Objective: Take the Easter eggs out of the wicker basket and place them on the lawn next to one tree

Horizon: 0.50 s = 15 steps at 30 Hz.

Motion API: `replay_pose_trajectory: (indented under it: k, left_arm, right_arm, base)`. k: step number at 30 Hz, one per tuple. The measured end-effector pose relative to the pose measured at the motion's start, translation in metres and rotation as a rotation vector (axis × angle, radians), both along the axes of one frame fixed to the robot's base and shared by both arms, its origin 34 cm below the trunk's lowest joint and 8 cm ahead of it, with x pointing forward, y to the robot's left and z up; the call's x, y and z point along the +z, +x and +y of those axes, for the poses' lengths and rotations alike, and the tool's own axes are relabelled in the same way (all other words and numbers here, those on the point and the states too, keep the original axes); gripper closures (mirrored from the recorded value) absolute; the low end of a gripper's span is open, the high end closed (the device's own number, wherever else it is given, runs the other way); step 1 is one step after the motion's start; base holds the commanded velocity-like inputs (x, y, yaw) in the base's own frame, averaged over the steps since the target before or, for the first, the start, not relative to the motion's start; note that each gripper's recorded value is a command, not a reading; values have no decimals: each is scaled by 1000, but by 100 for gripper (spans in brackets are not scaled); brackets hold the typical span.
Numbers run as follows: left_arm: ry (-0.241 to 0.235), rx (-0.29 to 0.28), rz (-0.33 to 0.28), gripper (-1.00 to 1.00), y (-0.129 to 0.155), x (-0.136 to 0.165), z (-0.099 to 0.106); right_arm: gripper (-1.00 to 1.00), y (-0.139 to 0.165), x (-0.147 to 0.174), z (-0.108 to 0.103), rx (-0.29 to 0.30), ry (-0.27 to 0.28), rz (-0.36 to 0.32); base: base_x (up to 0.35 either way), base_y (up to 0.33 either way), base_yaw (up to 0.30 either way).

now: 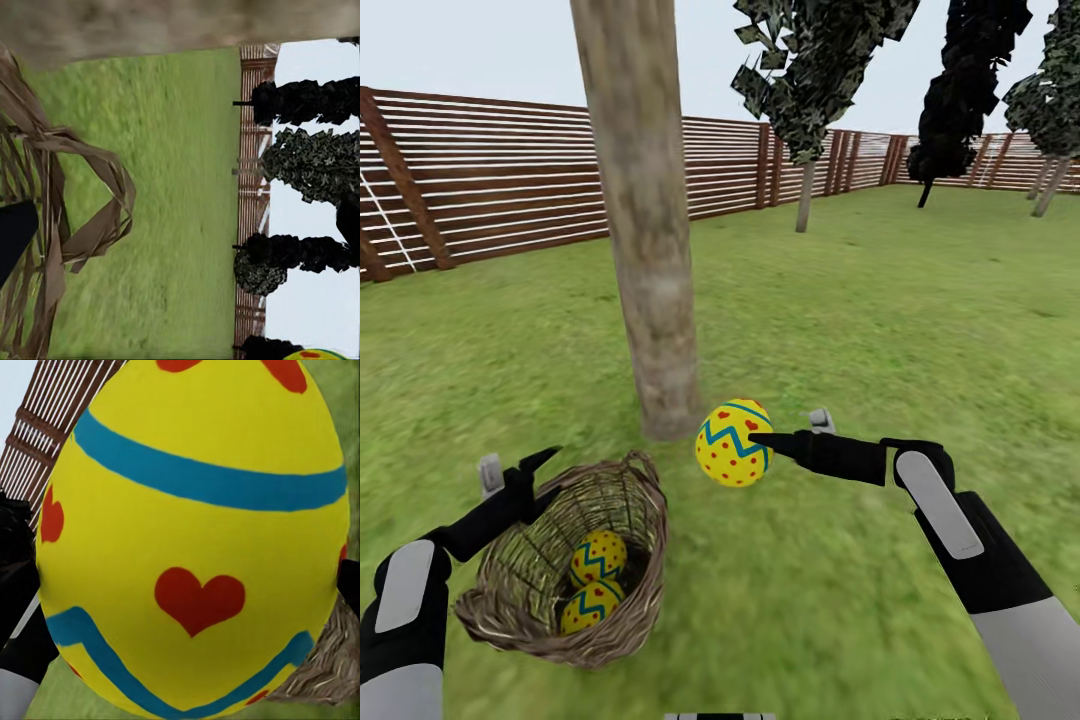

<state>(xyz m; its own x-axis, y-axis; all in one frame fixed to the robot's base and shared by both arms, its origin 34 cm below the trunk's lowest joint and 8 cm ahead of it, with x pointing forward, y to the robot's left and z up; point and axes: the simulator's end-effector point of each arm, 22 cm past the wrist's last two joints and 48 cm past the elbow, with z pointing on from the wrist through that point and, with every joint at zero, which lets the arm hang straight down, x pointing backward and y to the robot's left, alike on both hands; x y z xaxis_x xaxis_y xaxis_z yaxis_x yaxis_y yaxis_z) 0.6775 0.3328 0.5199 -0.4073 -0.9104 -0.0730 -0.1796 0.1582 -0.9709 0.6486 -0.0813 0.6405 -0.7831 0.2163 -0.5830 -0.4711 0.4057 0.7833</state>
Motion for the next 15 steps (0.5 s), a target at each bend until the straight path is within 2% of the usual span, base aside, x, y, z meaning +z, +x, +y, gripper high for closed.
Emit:
replay_pose_trajectory:
  k: [8,15]
  left_arm:
    - [0,0,-1,-100,0,1,0]
    - [4,0,-9,-100,1,4,0]
  right_arm:
    - [100,0,0,0,0,0,0]
    - [100,0,-1,0,-1,-2,2]
  base:
    - [85,-4,-294]
    - [38,-204,-295]
